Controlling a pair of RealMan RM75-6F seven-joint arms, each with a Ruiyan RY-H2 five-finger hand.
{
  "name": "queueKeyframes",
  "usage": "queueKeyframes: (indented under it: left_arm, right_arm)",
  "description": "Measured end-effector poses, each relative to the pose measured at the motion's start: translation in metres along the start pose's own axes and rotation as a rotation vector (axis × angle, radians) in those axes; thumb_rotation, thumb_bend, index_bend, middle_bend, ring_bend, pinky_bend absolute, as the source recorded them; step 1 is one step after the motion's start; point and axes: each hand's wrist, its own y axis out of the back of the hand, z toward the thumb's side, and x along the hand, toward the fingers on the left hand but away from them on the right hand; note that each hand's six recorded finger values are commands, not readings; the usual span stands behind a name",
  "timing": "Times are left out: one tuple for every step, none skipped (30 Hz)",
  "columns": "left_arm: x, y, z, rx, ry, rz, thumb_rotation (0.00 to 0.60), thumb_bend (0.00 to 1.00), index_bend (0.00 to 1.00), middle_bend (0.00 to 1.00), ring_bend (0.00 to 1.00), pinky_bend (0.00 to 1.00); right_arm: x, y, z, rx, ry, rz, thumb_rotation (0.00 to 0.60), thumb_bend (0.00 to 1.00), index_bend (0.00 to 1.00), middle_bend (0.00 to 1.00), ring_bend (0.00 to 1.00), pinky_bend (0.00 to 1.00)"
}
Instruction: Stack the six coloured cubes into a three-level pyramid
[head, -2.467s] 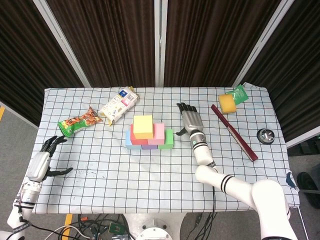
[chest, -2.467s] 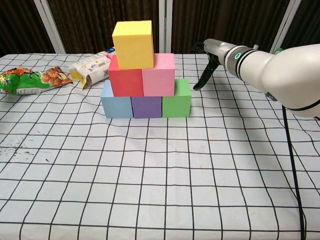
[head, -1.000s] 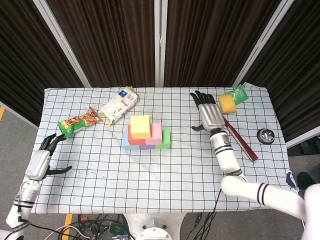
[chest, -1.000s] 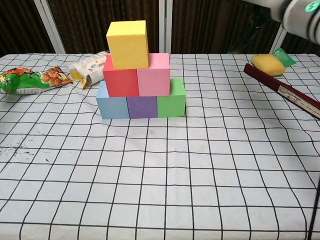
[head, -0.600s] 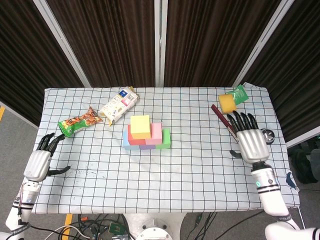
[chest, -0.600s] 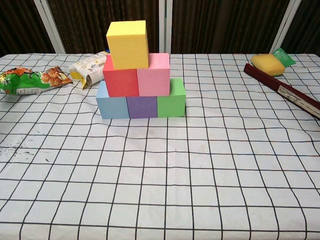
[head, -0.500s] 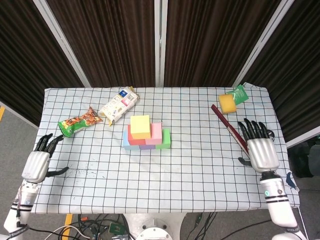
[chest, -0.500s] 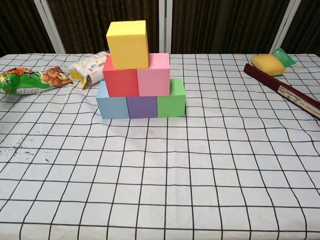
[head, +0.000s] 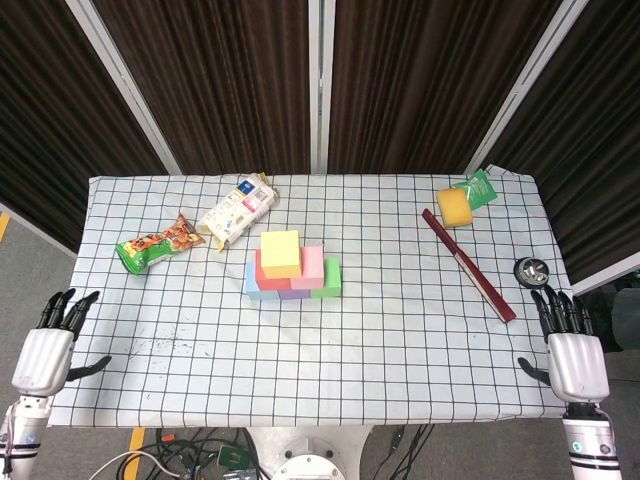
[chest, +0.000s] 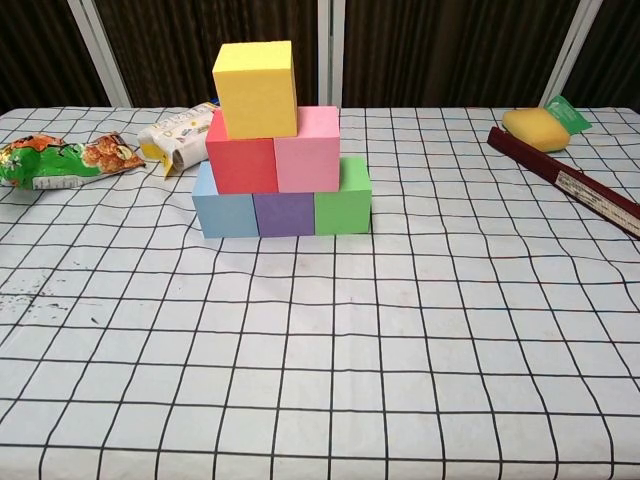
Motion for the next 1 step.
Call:
queueKeyframes:
  left_arm:
    - [-0.0006,0.0008,0.0002,0.002,-0.002,0.004,0.6,0.0,0.07,0.15,0.0,0.02]
  right_arm:
    - [0.0006,-0.0002,0.0002,-0.003,-0.002,-0.004,0.6,0.0,0.0,0.0,0.0,0.0]
